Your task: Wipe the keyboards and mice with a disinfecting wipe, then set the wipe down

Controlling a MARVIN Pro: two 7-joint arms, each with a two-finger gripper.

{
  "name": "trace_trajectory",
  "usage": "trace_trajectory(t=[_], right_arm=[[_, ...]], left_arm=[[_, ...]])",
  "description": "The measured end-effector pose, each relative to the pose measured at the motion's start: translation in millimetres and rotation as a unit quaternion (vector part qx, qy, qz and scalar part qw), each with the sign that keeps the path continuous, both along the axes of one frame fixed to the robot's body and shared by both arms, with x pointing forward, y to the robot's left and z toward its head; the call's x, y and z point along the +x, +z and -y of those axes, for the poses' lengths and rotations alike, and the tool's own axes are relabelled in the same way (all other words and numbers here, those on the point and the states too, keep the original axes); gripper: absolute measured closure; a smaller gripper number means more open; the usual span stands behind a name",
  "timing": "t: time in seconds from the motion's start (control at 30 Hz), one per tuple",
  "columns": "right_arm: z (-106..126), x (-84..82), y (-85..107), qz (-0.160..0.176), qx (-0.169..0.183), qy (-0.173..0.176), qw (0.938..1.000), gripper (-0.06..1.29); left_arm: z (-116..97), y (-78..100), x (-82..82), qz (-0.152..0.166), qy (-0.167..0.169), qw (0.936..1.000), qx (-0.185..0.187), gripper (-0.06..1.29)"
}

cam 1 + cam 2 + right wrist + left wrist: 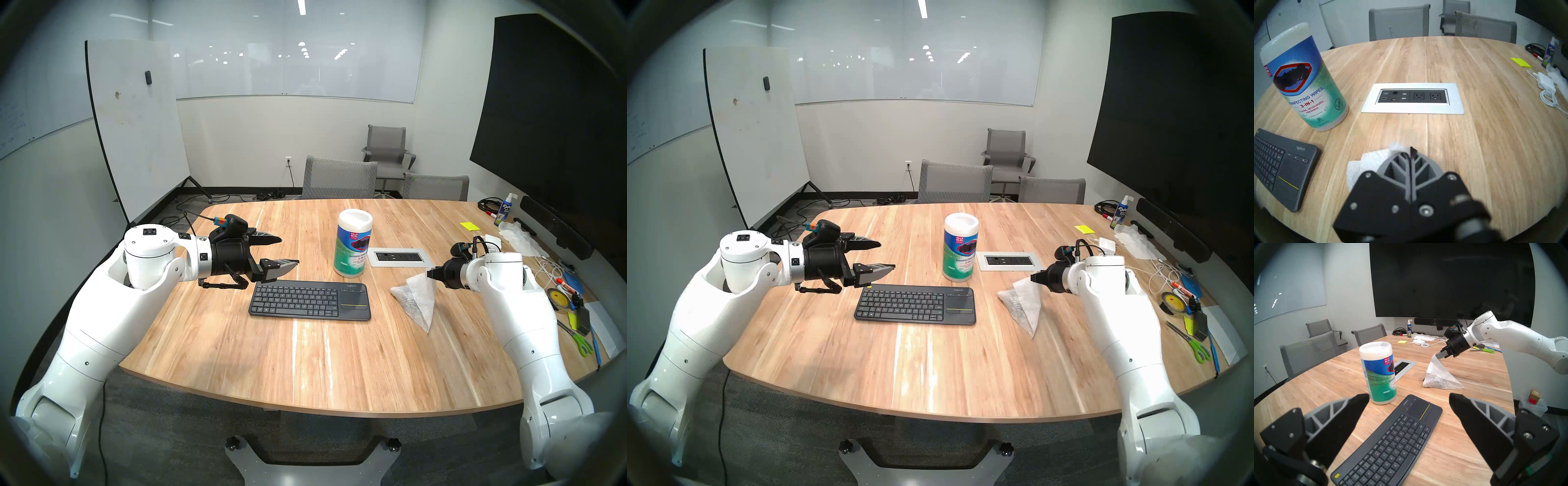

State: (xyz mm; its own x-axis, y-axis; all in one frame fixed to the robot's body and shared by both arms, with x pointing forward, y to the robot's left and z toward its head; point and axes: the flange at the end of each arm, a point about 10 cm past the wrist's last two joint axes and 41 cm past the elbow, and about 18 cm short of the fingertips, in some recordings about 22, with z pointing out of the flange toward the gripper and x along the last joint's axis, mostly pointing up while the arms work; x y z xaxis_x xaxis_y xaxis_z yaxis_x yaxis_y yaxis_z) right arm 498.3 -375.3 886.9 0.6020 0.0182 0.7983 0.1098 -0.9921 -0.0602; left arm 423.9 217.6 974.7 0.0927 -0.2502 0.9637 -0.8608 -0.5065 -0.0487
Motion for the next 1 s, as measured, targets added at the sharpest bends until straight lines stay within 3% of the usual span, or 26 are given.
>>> trace_trajectory(t=[1.0], right_arm=[[52.0, 22.9, -1.8, 0.015, 0.009, -0.047, 0.9988, 1.25]], left_arm=[[0.1, 0.0, 0.0, 0.000, 0.000, 1.0000, 0.000, -0.03]])
